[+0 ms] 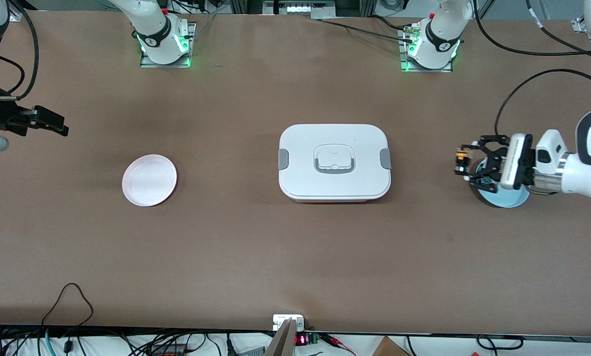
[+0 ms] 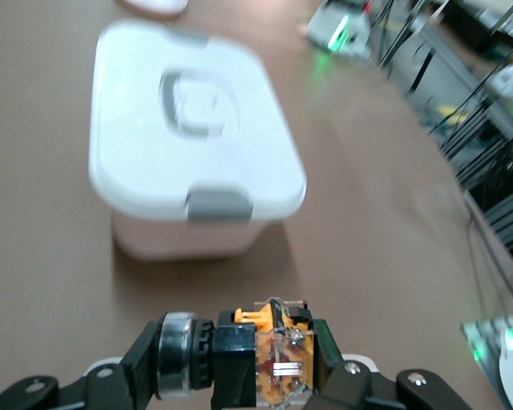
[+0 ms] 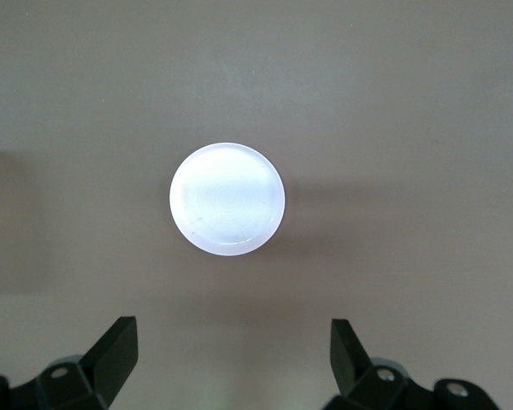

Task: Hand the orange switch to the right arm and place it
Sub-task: 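Carry the orange switch with the left gripper over the white box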

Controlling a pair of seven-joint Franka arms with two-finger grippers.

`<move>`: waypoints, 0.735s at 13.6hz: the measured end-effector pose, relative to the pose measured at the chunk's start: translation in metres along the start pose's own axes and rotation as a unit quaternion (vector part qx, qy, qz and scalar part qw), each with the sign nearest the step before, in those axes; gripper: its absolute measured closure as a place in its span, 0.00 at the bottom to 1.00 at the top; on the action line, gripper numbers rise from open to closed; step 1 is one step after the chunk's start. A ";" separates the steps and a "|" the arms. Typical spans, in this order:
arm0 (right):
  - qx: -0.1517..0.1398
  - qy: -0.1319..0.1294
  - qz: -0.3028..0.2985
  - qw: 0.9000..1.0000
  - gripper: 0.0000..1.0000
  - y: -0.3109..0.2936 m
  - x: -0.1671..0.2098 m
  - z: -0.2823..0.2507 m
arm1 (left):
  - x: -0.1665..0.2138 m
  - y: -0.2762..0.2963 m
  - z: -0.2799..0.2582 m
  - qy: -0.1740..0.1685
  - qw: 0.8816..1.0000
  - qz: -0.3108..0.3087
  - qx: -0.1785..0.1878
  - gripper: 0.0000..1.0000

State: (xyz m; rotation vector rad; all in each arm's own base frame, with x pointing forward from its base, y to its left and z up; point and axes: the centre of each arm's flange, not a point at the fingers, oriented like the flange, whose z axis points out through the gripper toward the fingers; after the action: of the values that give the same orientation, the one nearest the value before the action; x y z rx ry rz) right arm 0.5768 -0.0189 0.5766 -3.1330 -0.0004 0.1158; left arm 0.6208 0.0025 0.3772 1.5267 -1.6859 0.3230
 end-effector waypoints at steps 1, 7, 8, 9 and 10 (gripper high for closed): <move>0.000 0.000 0.000 1.000 0.00 0.000 0.000 0.000 | 0.017 -0.004 0.011 0.027 1.000 0.011 -0.006 0.28; 0.001 -0.006 0.001 1.000 0.00 0.000 -0.001 0.001 | 0.091 -0.021 0.069 0.200 0.979 0.034 -0.003 0.28; 0.003 -0.008 0.002 1.000 0.00 0.000 -0.002 0.001 | 0.103 -0.024 0.081 0.227 0.973 0.032 0.005 0.28; 0.008 -0.012 0.002 1.000 0.00 -0.001 -0.003 0.002 | 0.117 -0.026 0.096 0.256 0.966 0.027 0.011 0.28; 0.029 -0.020 0.001 0.999 0.00 -0.007 -0.004 0.003 | 0.137 -0.027 0.118 0.290 0.957 0.018 0.022 0.28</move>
State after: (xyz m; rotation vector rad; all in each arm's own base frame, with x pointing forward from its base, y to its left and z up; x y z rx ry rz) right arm 0.5722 -0.0124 0.5740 -3.0722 0.0056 0.1750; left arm 0.6093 -0.1795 0.3908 1.2662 -1.2434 0.7518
